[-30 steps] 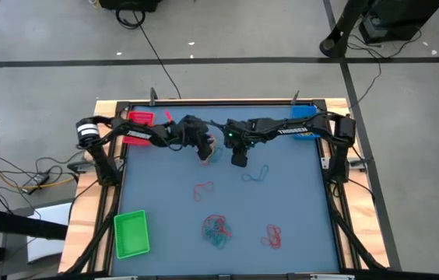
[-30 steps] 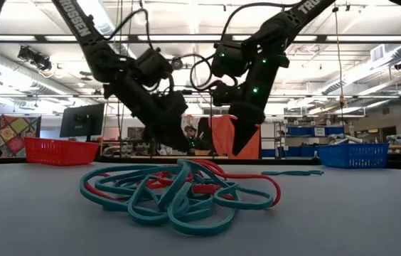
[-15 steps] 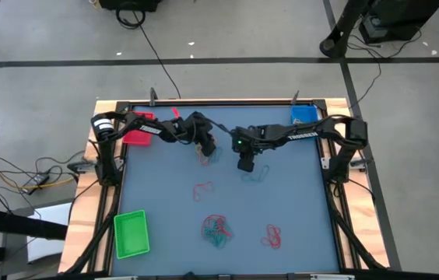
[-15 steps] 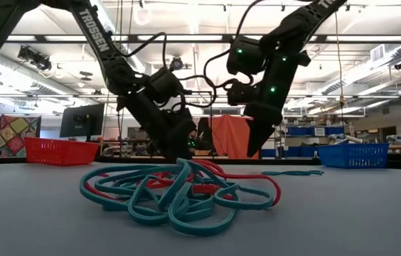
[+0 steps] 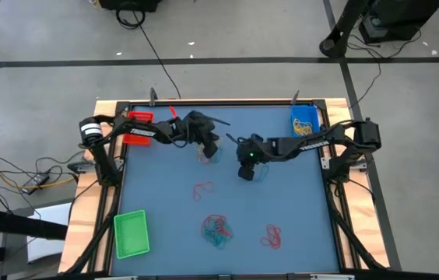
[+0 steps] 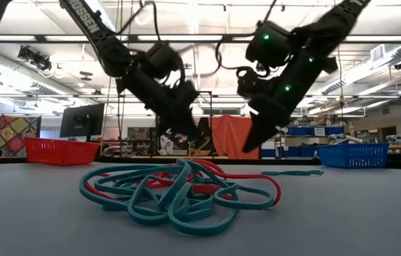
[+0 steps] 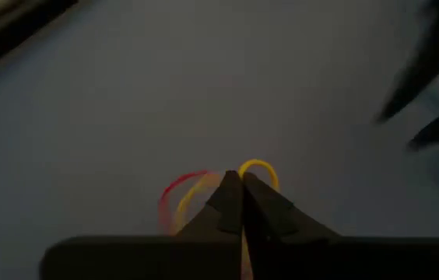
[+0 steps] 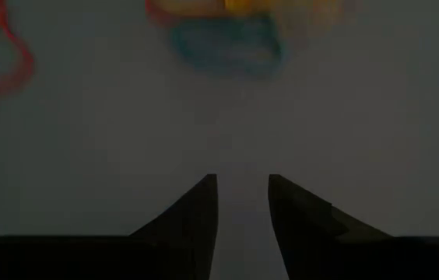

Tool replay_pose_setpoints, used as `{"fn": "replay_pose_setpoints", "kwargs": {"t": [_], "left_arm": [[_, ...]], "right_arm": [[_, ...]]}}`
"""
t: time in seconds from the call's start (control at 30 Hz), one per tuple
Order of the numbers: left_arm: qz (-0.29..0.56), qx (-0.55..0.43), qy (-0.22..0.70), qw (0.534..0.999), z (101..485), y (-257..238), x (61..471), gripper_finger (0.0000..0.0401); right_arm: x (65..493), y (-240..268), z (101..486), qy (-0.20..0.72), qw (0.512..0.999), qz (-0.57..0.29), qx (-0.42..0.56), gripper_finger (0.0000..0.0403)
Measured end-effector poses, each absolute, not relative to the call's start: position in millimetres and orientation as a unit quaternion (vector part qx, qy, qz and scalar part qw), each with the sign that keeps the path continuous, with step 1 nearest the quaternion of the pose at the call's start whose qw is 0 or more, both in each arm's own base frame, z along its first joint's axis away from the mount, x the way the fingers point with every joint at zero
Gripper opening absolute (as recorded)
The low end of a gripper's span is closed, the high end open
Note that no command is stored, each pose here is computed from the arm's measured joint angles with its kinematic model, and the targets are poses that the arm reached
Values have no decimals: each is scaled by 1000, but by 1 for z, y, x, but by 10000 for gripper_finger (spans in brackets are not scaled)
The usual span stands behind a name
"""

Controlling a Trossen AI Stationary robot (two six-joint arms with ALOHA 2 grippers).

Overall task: Sort rubber bands into baskets
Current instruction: Put the yellow rubber band into the blue basket

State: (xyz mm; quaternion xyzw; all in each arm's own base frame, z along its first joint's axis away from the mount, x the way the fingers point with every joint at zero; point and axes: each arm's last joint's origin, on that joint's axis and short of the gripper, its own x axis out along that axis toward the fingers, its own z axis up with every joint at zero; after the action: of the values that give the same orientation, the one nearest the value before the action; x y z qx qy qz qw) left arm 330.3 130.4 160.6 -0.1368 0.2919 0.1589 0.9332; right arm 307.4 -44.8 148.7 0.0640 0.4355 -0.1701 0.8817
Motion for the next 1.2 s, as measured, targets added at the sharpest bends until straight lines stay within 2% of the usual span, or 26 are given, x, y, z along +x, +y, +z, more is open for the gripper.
{"fn": "replay_pose_setpoints", "kwargs": {"t": [0.2,0.77,0.87,1.03,1.2], "left_arm": [[80,-100,222,967,176,99,349,4],[73,-103,199,972,181,84,355,4],[71,-99,199,972,181,82,355,4],[62,-99,199,973,181,81,356,4],[48,-102,199,973,181,80,356,4]], "right_arm": [[312,-39,147,321,926,-186,67,128],[316,-40,164,262,947,-182,24,124],[316,-41,164,262,945,-195,21,101],[315,-41,163,263,943,-204,20,21],[315,-36,163,267,940,-214,13,9]]}}
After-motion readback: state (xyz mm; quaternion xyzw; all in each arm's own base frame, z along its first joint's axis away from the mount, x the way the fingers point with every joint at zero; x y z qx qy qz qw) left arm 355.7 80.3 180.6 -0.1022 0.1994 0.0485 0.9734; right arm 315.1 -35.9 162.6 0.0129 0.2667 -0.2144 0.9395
